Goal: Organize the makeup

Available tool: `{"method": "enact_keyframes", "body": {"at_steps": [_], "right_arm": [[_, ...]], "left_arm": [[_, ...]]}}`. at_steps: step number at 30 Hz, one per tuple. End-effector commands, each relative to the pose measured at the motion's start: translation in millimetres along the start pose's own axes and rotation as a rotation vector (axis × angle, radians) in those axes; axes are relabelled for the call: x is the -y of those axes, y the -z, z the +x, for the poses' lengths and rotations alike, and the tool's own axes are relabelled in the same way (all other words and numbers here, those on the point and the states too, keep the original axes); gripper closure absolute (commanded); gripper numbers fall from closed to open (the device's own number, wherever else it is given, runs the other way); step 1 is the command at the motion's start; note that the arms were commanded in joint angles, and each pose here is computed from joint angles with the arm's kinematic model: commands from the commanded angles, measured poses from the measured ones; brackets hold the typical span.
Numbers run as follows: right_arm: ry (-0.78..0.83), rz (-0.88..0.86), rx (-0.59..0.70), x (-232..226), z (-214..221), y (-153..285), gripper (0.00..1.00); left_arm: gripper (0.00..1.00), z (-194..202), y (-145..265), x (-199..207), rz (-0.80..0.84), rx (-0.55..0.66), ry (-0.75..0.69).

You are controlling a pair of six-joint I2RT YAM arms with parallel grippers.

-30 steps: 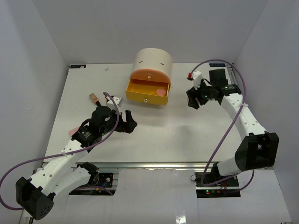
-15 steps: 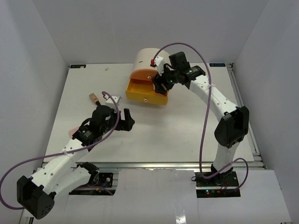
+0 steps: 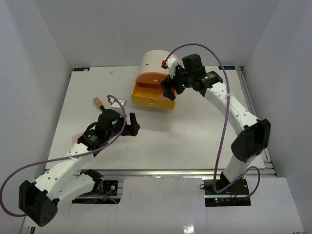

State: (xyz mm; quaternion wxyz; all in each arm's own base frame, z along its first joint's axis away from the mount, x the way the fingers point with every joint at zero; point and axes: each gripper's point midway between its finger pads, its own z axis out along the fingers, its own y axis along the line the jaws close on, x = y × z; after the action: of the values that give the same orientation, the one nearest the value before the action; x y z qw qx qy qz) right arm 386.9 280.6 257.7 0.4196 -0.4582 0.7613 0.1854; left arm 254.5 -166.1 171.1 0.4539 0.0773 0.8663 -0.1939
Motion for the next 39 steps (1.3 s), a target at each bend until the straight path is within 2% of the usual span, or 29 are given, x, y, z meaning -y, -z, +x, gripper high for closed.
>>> {"method": "enact_keyframes", "body": {"at_steps": [1,3,5,8,11,14,17,20,25,31,39], "right_arm": [[0.041,-0.107,0.149,-16.1,-0.7,58.9,0.1],[0.102,-0.253,0.241,-33.4,20.2,80.6,0.1],[0.052,-0.298,0.277,-31.9,51.9,88.2,0.1],[-0.012,-0.333,0.314,-40.1,96.0,91.9,0.1],[-0.019,-0.305,0.364,-34.8,101.1,104.2,0.1],[-0.038,-0.31,0.369,-33.2,107.3,104.6,0.1],[-0.056,-0.307,0.362,-30.8,113.5,102.7,0.1],[-0.069,-0.31,0.364,-30.7,116.3,103.5,0.1],[-0.079,-0.302,0.376,-27.8,118.1,108.4,0.1],[-0.106,-0.288,0.393,-20.7,121.3,115.9,0.1],[-0.15,-0.272,0.389,-11.6,129.4,117.1,0.1]], "left_arm": [[0.05,7.5,-15.2,-29.1,-0.132,-0.053,0.057],[0.07,7.7,-24.7,-52.5,-0.192,-0.083,0.137],[0.08,7.8,-36.1,-69.7,-0.234,-0.117,0.203],[0.06,4.9,-53.6,-97.5,-0.298,-0.158,0.294],[0.02,0.2,-73.2,-117.9,-0.352,-0.18,0.331],[0.02,-16.6,-95.4,-134.8,-0.4,-0.172,0.328],[0.02,-7.4,-127.9,-152.0,-0.453,-0.264,0.319],[0.02,-32.4,-145.7,-161.2,-0.482,-0.238,0.284],[0.02,-51.8,-159.1,-182.4,-0.578,-0.229,0.225],[0.02,-64.7,-171.7,-193.7,-0.616,-0.223,0.176],[0.03,-46.7,-196.1,-207.1,-0.645,-0.308,0.137]]}}
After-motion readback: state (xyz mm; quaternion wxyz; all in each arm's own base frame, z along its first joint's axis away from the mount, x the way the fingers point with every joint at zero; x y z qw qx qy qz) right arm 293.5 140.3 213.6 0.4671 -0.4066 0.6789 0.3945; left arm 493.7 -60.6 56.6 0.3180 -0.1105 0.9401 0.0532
